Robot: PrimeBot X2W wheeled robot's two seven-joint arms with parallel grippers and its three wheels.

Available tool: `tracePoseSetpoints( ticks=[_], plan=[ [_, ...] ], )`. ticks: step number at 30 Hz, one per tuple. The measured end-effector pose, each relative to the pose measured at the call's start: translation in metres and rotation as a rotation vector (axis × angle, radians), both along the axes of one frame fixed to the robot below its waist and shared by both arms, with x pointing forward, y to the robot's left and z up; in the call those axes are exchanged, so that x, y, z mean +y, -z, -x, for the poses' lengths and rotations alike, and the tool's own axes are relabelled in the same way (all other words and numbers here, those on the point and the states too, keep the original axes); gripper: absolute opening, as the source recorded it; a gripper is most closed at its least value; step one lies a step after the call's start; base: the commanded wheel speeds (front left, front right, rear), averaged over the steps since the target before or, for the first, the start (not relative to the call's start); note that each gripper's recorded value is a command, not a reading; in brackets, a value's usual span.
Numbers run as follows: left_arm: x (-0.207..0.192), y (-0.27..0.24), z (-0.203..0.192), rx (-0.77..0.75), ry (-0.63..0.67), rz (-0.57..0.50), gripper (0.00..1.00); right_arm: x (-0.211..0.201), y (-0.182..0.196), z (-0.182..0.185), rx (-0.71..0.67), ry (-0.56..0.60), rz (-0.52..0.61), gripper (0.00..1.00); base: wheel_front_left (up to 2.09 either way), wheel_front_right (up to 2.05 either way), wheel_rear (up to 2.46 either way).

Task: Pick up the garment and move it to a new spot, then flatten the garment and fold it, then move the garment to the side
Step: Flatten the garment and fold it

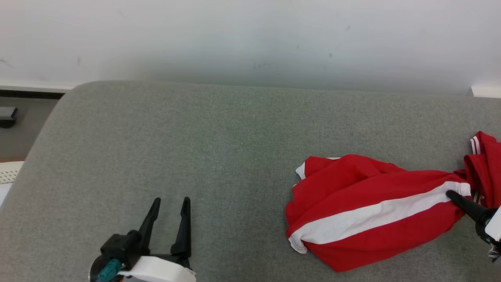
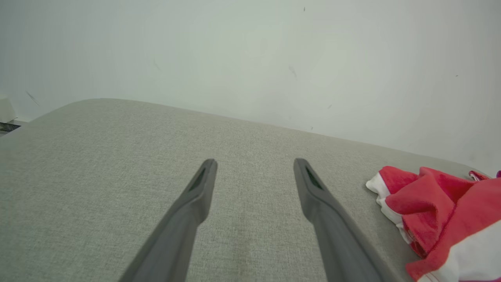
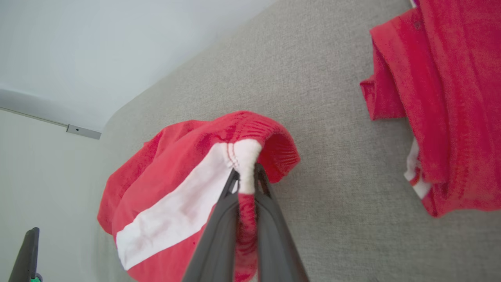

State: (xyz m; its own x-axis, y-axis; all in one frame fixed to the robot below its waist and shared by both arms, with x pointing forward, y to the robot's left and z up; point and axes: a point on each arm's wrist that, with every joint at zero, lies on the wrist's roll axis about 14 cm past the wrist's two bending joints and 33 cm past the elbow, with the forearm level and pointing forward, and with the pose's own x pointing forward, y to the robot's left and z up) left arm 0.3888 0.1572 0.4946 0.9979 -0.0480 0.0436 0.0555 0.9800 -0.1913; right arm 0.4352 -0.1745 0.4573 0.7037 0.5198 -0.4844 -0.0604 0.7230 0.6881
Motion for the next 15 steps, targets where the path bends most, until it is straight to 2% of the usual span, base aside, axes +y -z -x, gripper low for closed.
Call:
tracePoseSetpoints(
  ticks=[6,7,8,9,12,15],
  plan=[
    [-0.009,0.009,-0.01,0.022,0.027,0.0,1.0,-0.017,0.036,0.013,0.067,0.039,0.072,0.0,0.0,0.0,0.0],
    [-0.009,0.009,-0.01,0.022,0.029,0.0,1.0,-0.02,0.038,0.015,0.066,0.044,0.086,0.23,0.0,0.0,0.0],
    [-0.01,0.008,-0.009,0.021,0.031,-0.001,1.0,-0.02,0.039,0.017,0.065,0.045,0.095,0.91,0.0,0.0,0.0],
    [-0.01,0.007,-0.009,0.019,0.032,-0.001,1.0,-0.019,0.04,0.019,0.065,0.042,0.096,1.0,0.0,0.0,0.0],
    [-0.012,0.002,-0.007,0.004,0.04,-0.001,1.0,-0.012,0.033,0.023,0.029,0.032,0.1,1.0,0.0,0.0,0.0],
    [-0.015,-0.003,0.0,-0.009,0.049,-0.001,1.0,-0.016,0.02,0.027,-0.046,0.008,0.176,1.0,0.0,0.0,0.0]
  ],
)
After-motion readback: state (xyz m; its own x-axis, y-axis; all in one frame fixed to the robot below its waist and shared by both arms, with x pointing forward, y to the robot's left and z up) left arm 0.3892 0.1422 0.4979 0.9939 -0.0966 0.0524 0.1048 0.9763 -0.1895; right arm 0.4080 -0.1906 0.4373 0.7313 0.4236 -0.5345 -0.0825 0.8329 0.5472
